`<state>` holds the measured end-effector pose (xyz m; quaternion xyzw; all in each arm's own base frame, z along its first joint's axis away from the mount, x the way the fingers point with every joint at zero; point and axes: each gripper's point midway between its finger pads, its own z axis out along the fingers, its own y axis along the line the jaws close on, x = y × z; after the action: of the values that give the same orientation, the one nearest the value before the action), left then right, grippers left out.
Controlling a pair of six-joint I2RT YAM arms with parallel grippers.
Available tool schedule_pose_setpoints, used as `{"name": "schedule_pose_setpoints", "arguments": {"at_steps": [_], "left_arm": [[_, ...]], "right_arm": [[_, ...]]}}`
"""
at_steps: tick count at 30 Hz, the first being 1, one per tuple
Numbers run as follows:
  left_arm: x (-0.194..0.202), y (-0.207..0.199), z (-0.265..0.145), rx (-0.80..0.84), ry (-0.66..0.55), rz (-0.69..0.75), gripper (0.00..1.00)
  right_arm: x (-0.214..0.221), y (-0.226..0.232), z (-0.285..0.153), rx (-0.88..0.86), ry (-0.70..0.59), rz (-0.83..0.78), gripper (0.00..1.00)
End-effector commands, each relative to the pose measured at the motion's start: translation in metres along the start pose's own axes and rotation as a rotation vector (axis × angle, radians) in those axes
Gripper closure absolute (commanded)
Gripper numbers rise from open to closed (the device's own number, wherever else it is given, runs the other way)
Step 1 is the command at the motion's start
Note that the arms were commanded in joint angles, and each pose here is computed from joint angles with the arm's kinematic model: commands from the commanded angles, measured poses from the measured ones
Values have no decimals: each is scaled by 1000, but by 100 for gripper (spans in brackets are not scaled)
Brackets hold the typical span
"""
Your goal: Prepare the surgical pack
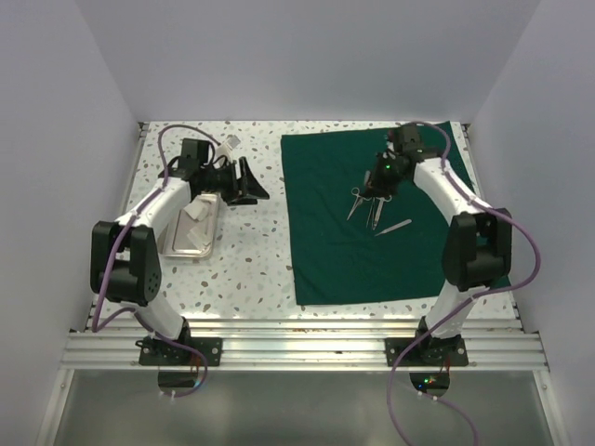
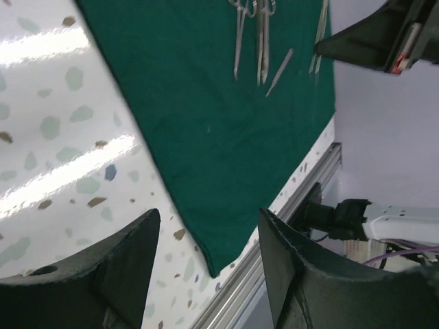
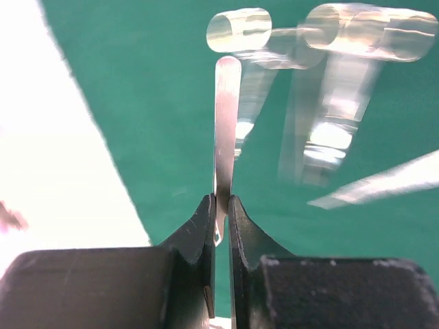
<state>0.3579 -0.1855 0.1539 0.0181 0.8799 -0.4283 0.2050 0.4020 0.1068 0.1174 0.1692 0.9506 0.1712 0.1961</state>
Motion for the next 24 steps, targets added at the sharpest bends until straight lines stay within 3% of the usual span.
{"name": "schedule_pose_setpoints", "arguments": {"at_steps": [1,8,24], "left_arm": [[-29,-42,-1,182,-65,0,37],[-33,-53,4,199,-69,-39,37],[-13,-56,27,162,-14,-75,45]], "right_arm": [[42,105,-19,-398,57,-287,100],[92,184,-33,-609,71,-424,100],[138,238,-44,-687,80,-510,100]]}}
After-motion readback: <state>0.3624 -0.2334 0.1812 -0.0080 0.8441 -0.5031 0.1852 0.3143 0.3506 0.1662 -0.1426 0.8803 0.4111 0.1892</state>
